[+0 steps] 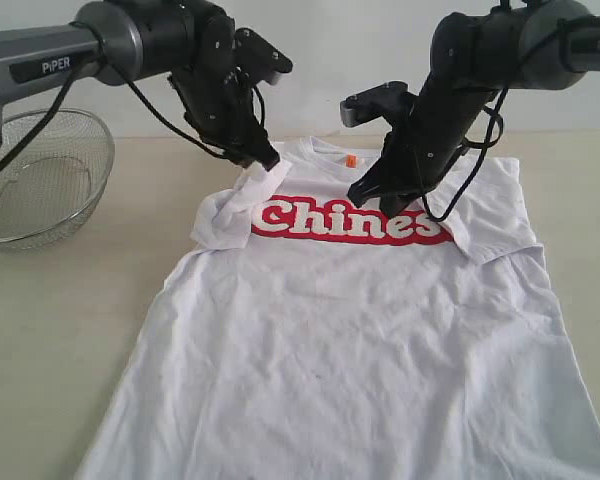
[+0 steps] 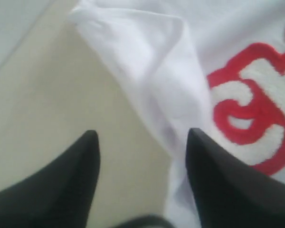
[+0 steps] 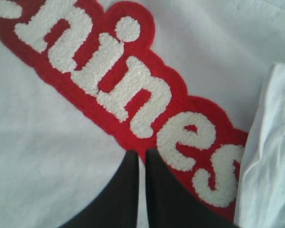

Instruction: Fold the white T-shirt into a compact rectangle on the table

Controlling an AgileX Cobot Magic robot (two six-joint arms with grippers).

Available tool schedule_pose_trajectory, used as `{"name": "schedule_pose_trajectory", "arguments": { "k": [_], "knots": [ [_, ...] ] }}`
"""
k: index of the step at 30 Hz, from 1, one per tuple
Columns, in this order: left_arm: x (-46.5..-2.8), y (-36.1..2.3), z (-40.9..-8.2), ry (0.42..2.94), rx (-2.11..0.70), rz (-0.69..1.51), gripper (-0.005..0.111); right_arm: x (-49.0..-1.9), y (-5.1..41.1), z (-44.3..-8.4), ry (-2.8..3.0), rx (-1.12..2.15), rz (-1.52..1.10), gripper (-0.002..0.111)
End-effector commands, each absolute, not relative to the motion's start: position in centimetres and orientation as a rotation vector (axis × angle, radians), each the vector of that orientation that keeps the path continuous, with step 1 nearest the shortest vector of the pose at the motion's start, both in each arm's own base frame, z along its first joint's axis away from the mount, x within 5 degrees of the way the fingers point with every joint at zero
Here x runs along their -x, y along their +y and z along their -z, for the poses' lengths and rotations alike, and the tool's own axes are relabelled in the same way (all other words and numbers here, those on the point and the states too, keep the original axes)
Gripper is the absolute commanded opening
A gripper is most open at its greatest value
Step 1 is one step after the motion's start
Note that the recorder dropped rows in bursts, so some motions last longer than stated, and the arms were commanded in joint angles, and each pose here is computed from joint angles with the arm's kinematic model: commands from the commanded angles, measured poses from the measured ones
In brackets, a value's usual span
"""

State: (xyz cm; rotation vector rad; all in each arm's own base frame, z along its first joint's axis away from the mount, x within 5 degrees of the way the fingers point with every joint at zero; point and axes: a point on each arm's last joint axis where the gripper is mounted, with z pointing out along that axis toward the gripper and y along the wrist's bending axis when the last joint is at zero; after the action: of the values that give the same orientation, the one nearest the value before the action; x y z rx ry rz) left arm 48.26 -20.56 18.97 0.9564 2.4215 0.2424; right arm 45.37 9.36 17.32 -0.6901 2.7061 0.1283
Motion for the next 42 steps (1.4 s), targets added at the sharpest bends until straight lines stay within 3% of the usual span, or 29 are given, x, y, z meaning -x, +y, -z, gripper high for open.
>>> {"name": "schedule_pose_trajectory", "arguments": {
  "k": [1, 3, 4, 18, 25, 31, 38, 42],
  "knots": [
    [-48.6, -19.0, -20.3, 2.402, -0.917, -0.432, 0.024, -45.5, 9.2, -17.6, 2.697, 0.686, -0.125, 0.0],
    [-48.7, -18.5, -20.3, 2.43, -0.876, -0.421, 0.008, -45.5, 9.2, -17.6, 2.699, 0.687, -0.125, 0.0],
    [-48.7, -18.3, -20.2, 2.443, -0.865, -0.418, 0.005, -45.5, 9.2, -17.6, 2.699, 0.687, -0.125, 0.0],
    [-48.5, -17.6, -16.6, 2.649, -0.839, -0.155, 0.005, -45.5, 9.2, -17.6, 2.699, 0.687, -0.125, 0.0],
    [-48.4, -17.6, -15.0, 2.7, -0.861, -0.16, 0.005, -45.4, 9.2, -17.5, 2.706, 0.69, -0.127, 0.0],
    [-48.0, -17.6, -14.6, 2.741, -0.862, -0.134, 0.005, -45.4, 9.2, -17.5, 2.706, 0.69, -0.127, 0.0],
    [-47.0, -19.5, -14.9, 2.748, -0.914, 0.142, 0.005, -45.4, 9.2, -17.5, 2.704, 0.689, -0.126, 0.0],
    [-46.4, -20.8, -14.9, 2.731, -0.96, 0.154, 0.005, -45.5, 9.2, -17.6, 2.698, 0.687, -0.125, 0.0]
  ]
}}
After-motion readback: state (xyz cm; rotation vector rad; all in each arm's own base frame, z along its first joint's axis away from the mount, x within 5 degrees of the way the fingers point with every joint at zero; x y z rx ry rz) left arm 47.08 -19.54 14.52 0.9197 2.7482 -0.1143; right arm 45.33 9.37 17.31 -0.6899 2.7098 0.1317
